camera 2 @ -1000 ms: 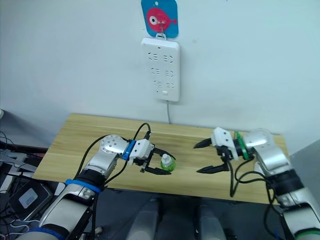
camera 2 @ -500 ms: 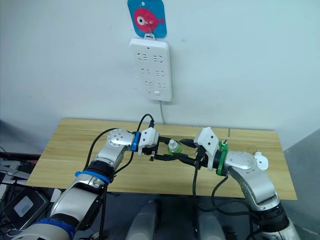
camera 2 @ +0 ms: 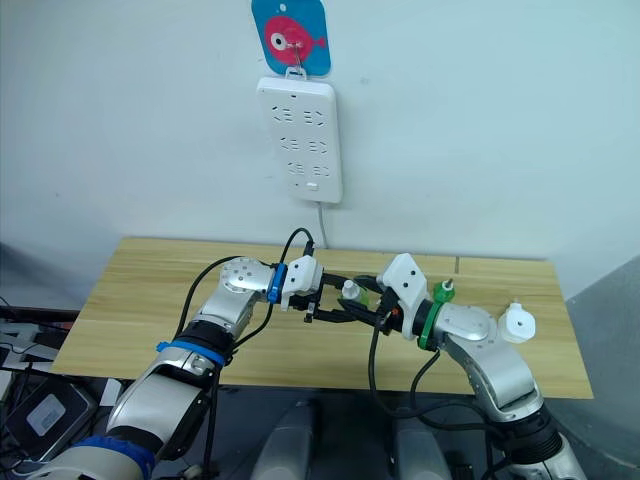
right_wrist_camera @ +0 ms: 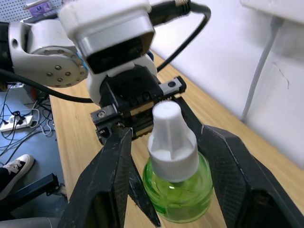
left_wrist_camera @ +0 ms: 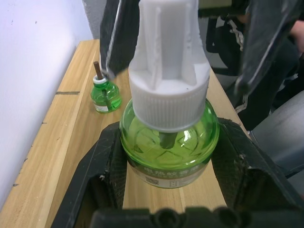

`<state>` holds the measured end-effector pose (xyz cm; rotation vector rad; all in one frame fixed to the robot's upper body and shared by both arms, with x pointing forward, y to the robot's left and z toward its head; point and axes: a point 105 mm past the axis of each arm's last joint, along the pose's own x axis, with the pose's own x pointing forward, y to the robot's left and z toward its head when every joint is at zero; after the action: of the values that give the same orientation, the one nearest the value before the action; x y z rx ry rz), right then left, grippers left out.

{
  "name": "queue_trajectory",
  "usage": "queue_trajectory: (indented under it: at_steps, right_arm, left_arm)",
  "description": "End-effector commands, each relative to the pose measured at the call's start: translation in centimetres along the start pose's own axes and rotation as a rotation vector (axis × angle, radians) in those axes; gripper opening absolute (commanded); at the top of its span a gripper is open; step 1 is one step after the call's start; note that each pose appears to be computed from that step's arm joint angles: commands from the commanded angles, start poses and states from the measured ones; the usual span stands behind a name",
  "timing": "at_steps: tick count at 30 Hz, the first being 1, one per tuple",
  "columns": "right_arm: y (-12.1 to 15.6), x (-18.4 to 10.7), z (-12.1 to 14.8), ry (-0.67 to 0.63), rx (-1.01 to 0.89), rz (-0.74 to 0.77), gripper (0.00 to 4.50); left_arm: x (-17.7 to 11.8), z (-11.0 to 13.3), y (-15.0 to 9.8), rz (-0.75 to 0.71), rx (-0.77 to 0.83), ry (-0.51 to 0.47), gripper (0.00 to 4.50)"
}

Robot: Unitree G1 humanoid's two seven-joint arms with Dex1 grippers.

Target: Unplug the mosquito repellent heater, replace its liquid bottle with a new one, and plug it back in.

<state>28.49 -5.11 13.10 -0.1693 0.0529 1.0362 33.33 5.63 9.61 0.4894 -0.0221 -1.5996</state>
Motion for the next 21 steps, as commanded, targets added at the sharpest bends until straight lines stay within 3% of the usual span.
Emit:
queue_trajectory:
  at_steps: [1,9,13,21]
  right_arm:
    - [0.2,0.3,0.6,-0.023,-0.006,0.01,2.41]
    - [0.1,0.3,0.3,-0.018,-0.007,0.012,2.41]
    - [0.1,0.2,0.3,-0.018,-0.005,0.019,1.17]
    - [1.2,0.1,1.1,-0.028,-0.057,0.143,1.09]
  left_arm:
    - [0.0,0.9,0.3,0.012,0.025,-0.036,2.24]
    - [0.1,1.1,0.4,0.012,0.028,-0.043,2.24]
    - [0.2,1.1,0.2,0.006,0.028,-0.048,2.24]
    - [0.4,0.9,-1.0,-0.041,0.026,-0.053,2.24]
